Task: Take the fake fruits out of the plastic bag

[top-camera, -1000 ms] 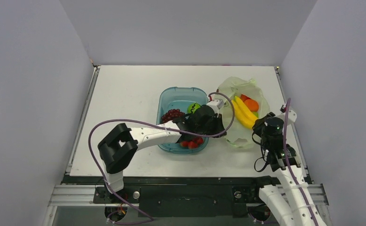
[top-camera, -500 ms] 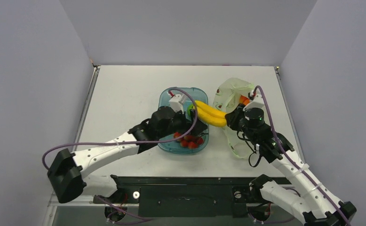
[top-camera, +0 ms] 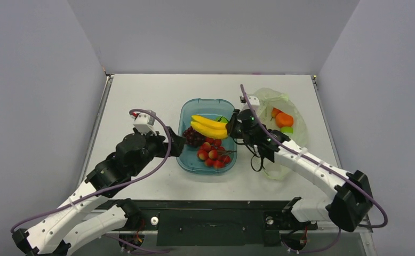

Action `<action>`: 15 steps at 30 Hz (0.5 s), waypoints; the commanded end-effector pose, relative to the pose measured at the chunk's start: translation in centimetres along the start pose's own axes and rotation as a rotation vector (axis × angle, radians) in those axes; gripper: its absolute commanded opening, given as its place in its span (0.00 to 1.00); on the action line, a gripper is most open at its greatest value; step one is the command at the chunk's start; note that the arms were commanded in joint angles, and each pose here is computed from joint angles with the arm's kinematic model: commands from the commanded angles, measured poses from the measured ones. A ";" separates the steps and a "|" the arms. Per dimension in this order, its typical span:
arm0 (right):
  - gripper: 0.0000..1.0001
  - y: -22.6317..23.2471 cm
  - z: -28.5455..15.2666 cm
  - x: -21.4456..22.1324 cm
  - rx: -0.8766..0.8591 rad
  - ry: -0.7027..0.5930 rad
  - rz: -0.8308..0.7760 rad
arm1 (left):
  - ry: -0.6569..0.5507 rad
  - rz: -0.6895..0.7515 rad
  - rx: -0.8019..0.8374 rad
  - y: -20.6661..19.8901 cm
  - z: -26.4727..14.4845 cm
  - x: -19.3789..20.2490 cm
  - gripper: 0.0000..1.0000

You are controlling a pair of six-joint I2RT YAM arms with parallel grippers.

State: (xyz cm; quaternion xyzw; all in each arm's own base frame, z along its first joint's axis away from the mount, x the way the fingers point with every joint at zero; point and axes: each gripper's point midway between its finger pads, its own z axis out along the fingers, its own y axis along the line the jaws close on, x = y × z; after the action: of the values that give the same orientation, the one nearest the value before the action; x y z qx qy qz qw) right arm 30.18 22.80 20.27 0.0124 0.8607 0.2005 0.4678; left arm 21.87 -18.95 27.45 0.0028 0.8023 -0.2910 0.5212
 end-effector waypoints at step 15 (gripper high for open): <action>0.34 2.3 13.5 -5.5 0.263 -0.049 -0.309 | -0.014 0.008 -0.124 3.2 -3.3 -0.6 0.97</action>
State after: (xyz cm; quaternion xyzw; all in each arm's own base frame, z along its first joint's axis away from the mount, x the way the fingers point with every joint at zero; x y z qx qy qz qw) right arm 42.76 29.21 19.02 -0.0432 0.8599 0.0675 0.5042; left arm 20.50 -15.17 25.09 -0.0085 0.8322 -0.2218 0.5081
